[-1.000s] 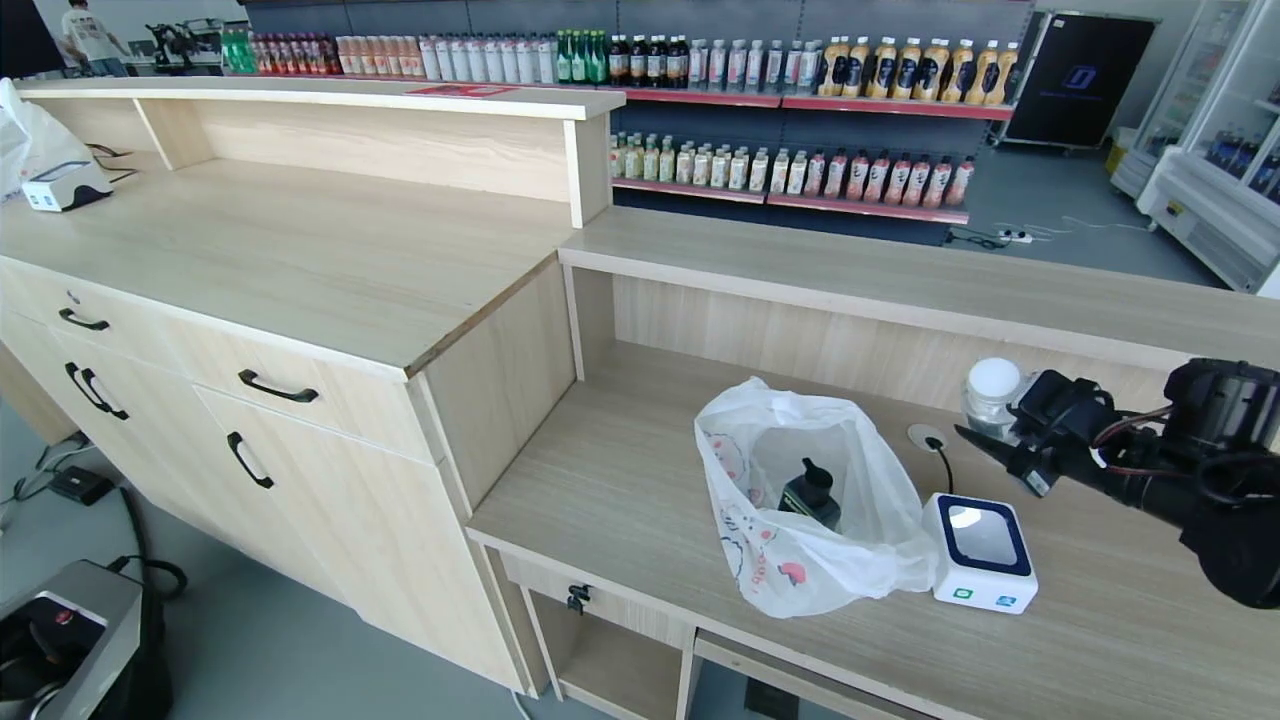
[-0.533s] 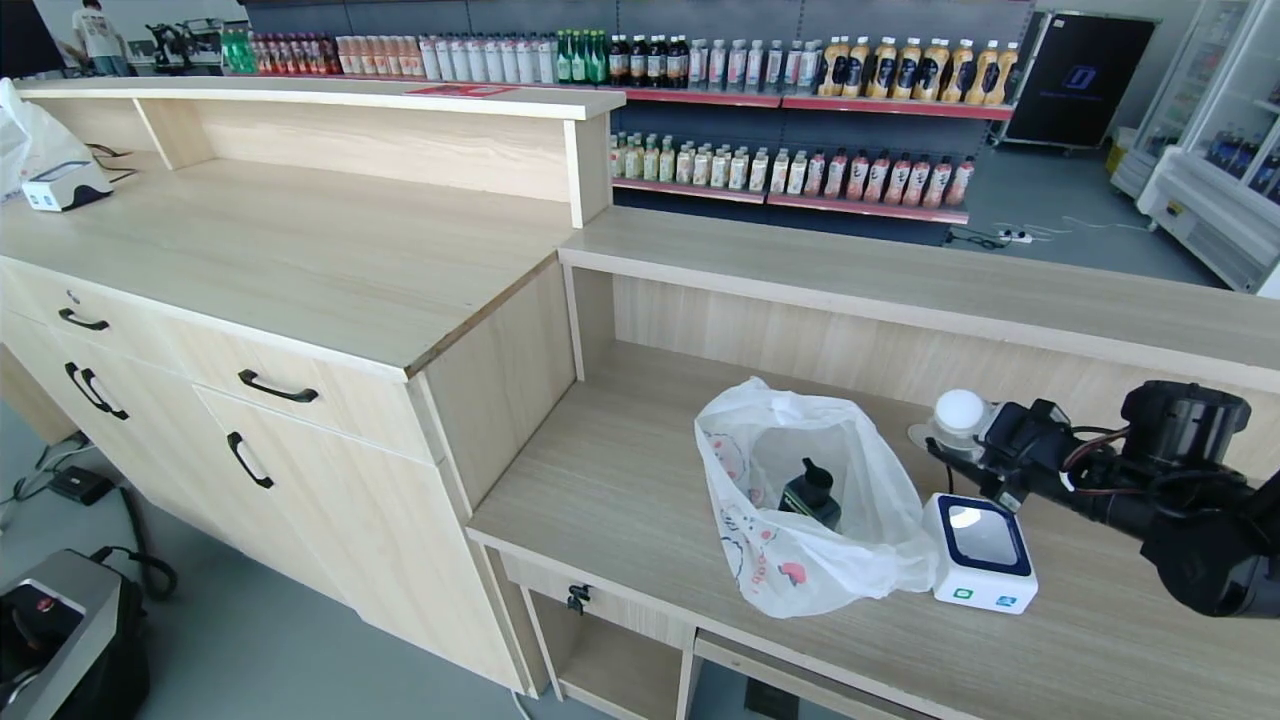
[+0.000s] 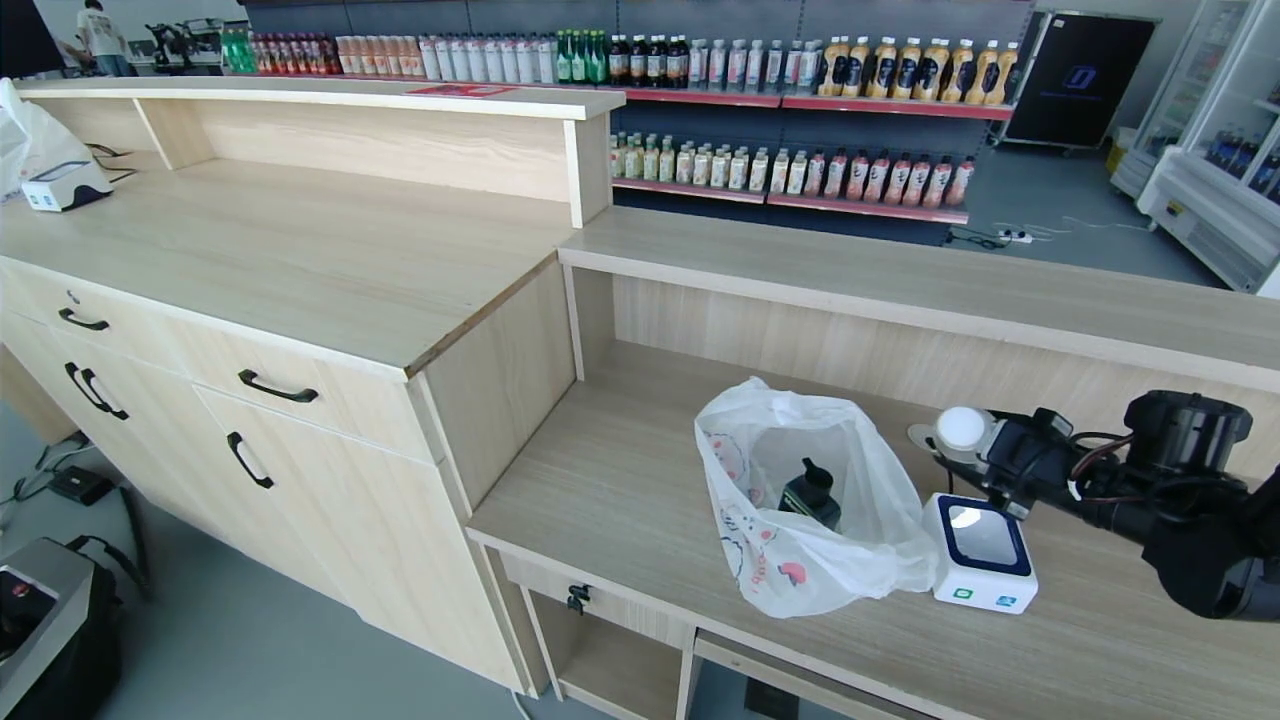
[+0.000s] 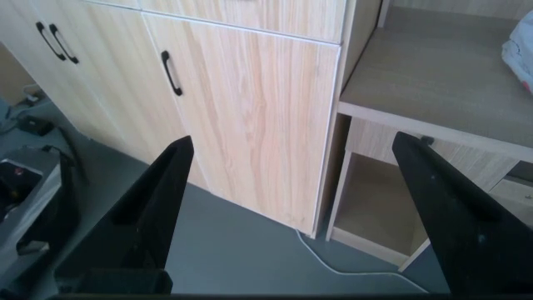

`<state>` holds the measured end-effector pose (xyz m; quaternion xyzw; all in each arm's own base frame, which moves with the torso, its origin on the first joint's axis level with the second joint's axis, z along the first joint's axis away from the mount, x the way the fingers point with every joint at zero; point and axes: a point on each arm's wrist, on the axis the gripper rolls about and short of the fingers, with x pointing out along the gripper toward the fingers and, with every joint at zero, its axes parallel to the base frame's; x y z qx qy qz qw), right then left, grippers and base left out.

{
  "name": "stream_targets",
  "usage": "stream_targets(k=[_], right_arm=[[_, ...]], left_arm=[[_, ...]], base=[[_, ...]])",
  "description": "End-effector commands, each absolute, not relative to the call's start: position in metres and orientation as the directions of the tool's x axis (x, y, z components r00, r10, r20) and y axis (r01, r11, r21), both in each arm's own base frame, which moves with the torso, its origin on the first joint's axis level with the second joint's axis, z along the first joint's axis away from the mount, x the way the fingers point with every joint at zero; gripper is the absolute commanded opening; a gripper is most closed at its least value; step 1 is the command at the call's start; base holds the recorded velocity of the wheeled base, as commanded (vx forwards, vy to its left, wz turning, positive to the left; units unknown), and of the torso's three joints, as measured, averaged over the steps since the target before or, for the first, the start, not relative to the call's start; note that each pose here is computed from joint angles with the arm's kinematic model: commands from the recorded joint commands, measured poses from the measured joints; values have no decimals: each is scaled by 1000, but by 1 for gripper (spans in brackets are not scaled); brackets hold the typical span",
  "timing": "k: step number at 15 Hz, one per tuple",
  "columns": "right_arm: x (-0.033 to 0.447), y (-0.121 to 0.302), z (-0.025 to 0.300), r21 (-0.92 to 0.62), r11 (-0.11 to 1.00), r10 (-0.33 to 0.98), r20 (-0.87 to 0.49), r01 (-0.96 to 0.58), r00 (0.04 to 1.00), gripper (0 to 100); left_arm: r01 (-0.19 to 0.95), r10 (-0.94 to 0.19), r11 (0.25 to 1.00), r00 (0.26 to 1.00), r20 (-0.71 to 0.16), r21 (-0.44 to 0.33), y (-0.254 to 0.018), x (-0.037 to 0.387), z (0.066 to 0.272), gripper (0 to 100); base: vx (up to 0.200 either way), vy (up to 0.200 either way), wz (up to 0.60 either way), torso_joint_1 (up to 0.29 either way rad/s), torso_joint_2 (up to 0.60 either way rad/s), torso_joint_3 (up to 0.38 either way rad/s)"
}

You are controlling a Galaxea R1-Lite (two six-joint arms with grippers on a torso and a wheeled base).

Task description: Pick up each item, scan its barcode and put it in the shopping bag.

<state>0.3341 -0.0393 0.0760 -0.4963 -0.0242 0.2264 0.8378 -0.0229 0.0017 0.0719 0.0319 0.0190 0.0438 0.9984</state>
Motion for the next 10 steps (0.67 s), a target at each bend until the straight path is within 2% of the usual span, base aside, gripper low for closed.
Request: stream_targets(k=[1,10], right_arm=[[335,-40,72,-844,400,406,-187,-358,895,0],[339,-37,59,-858,352,434,-204,-374,877,0]], left_arm=[[-86,89,994,995,-35,66,2,-23,72,100],[-86,89,994,995,-35,66,2,-23,72,100]], base=[[0,0,0,0,0,0],[0,0,0,0,0,0]])
